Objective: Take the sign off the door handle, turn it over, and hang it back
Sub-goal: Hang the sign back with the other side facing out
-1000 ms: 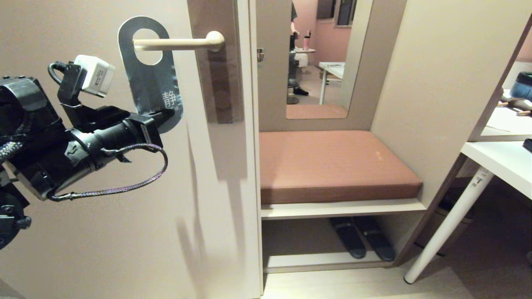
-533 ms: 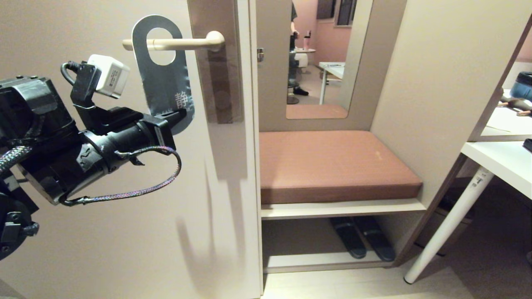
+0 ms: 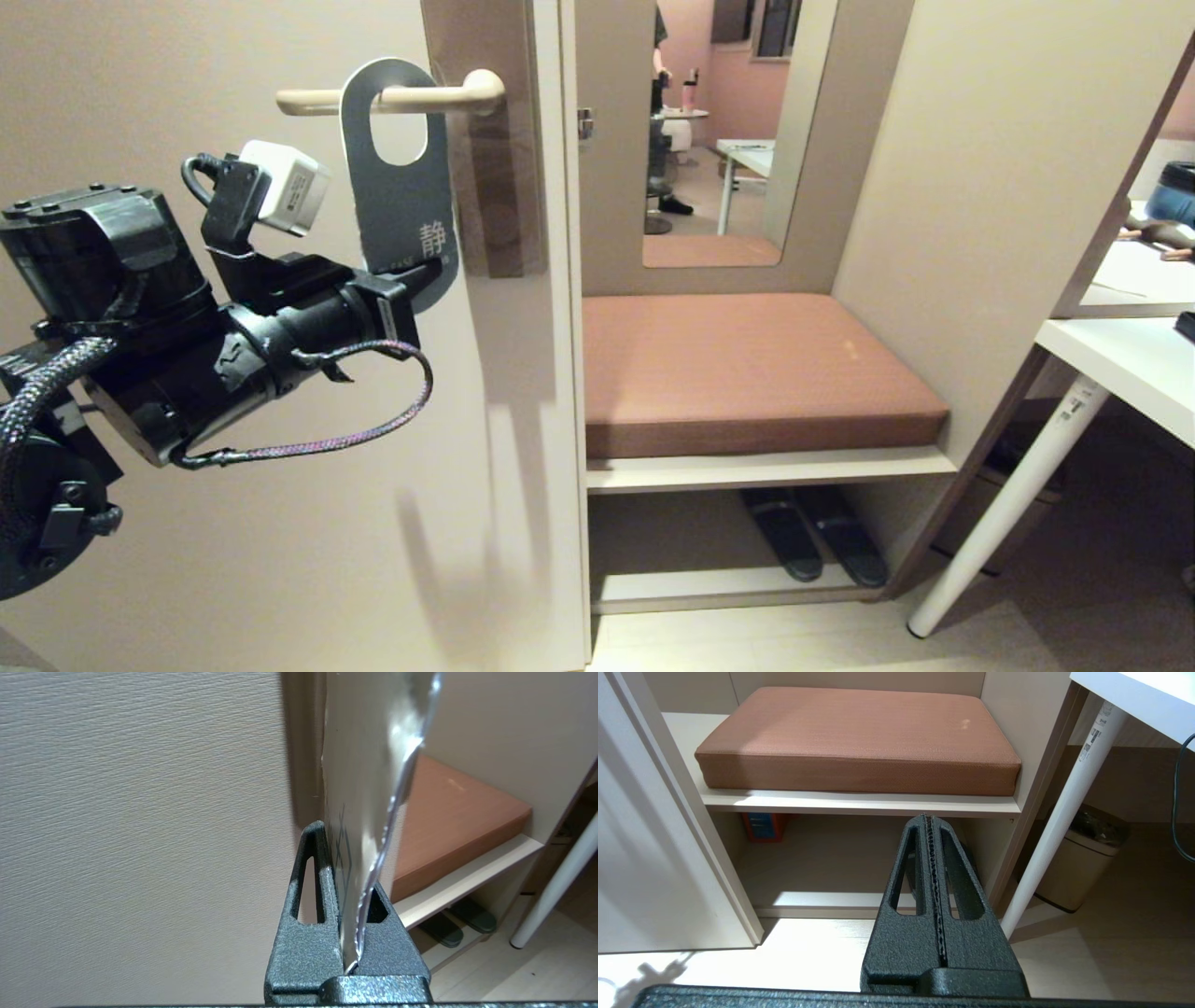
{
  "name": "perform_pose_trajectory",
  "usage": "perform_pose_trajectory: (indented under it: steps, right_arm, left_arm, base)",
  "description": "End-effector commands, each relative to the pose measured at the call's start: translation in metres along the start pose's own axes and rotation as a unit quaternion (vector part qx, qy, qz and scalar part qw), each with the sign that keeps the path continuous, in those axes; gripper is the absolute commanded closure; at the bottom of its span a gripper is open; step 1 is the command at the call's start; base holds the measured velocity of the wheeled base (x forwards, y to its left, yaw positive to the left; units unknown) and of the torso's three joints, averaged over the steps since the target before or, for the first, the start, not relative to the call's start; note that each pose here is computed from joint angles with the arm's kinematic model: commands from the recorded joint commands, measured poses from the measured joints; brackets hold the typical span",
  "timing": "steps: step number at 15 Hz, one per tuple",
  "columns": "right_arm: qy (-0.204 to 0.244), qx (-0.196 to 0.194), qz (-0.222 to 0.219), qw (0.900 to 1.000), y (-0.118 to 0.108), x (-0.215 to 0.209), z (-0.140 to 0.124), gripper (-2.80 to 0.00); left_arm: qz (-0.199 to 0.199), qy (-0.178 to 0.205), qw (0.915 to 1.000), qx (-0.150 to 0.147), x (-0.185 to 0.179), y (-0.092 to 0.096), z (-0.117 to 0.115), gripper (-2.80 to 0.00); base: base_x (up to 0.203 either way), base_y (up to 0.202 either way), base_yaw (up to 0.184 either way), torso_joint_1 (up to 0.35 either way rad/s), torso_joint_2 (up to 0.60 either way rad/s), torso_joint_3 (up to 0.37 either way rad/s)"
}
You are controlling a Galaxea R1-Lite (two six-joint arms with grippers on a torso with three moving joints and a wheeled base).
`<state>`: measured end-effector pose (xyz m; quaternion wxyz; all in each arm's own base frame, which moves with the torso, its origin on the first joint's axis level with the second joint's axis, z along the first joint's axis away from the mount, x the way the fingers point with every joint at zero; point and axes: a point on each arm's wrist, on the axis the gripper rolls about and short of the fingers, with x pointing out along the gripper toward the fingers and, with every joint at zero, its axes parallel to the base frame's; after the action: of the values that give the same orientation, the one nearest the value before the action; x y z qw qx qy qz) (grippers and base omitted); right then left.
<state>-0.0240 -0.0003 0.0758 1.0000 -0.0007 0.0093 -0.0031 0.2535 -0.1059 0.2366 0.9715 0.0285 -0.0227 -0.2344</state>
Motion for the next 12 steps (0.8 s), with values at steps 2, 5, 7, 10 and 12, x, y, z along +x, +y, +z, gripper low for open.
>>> perform_pose_trajectory:
  steps: [2, 5, 7, 10, 12]
  right_arm:
    - [0.001, 0.000, 0.000, 1.000, 0.000, 0.000, 0.000, 0.00]
    - [0.001, 0.000, 0.001, 1.000, 0.000, 0.000, 0.000, 0.00]
    - [0.001, 0.000, 0.001, 1.000, 0.000, 0.000, 0.000, 0.00]
    - [0.001, 0.000, 0.001, 1.000, 0.000, 0.000, 0.000, 0.00]
    - [0.001, 0.000, 0.001, 1.000, 0.000, 0.000, 0.000, 0.00]
  left_arm:
    - [-0.009, 0.002, 1.0000, 0.000, 0.004, -0.004, -0.002, 0.00]
    - [-0.017, 0.001, 0.9998, 0.000, 0.005, -0.010, -0.001, 0.00]
    - [-0.020, -0.002, 0.9998, 0.000, 0.004, -0.011, 0.000, 0.00]
    - [-0.033, -0.009, 0.9994, -0.001, 0.003, -0.018, 0.003, 0.00]
    - [-0.044, -0.011, 0.9990, -0.001, 0.003, -0.022, 0.004, 0.00]
  base:
    - [0.000, 0.000, 0.000, 0.000, 0.00, 0.000]
    - [0.000, 0.000, 0.000, 0.000, 0.00, 0.000]
    - [0.000, 0.000, 0.000, 0.000, 0.00, 0.000]
    - [0.000, 0.000, 0.000, 0.000, 0.00, 0.000]
    - [0.000, 0.000, 0.000, 0.000, 0.00, 0.000]
